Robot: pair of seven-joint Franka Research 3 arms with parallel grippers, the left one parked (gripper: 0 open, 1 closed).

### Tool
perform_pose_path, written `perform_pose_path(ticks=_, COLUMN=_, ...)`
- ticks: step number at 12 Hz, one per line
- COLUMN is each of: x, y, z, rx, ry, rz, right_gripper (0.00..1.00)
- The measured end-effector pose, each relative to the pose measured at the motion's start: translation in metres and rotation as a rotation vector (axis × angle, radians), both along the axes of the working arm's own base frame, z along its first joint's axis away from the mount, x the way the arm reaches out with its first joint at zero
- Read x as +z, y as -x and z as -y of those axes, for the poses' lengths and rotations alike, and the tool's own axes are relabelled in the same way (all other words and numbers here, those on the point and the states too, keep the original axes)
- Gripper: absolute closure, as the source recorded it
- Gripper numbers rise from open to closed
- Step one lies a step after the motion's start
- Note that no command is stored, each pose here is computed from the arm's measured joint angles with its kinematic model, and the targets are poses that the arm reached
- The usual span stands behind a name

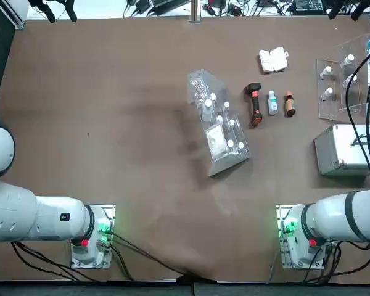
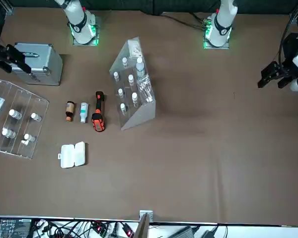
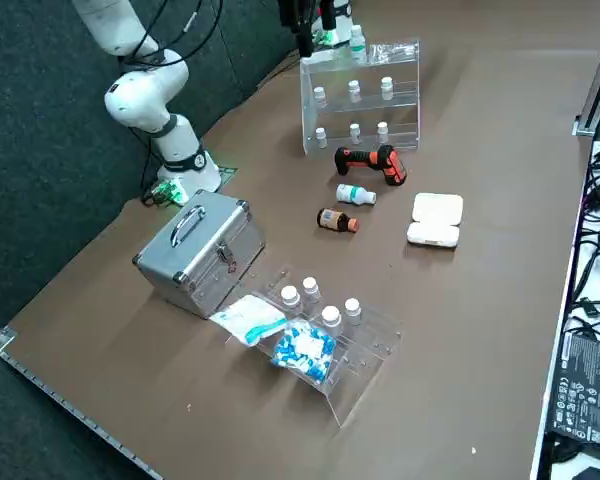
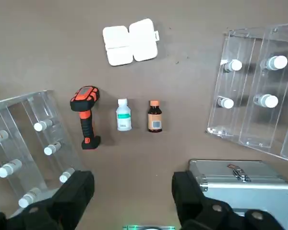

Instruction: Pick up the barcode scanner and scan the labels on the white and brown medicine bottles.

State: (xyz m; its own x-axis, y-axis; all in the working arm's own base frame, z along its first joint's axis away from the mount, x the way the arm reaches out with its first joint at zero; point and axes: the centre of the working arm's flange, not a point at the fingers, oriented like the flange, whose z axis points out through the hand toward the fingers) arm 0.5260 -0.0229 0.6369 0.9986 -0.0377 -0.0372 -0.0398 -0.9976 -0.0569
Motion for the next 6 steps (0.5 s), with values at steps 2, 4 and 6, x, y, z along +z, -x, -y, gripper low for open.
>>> perform_pose_path(ticks=2, x=-0.004, y=0.009, z=-0.004, rx=0.013, ry=0.022, rz=0.004, right_gripper=0.0)
perform_pose_path(ticks=4, x=-0.01, y=0.013, z=-0.012, rx=0.033, ry=0.037, rz=0.002, right_gripper=0.0)
perform_pose_path(ticks=6, x=-0.013, y=0.013, z=-0.018, rx=0.045, ry=0.04, rz=0.002, right_gripper=0.0)
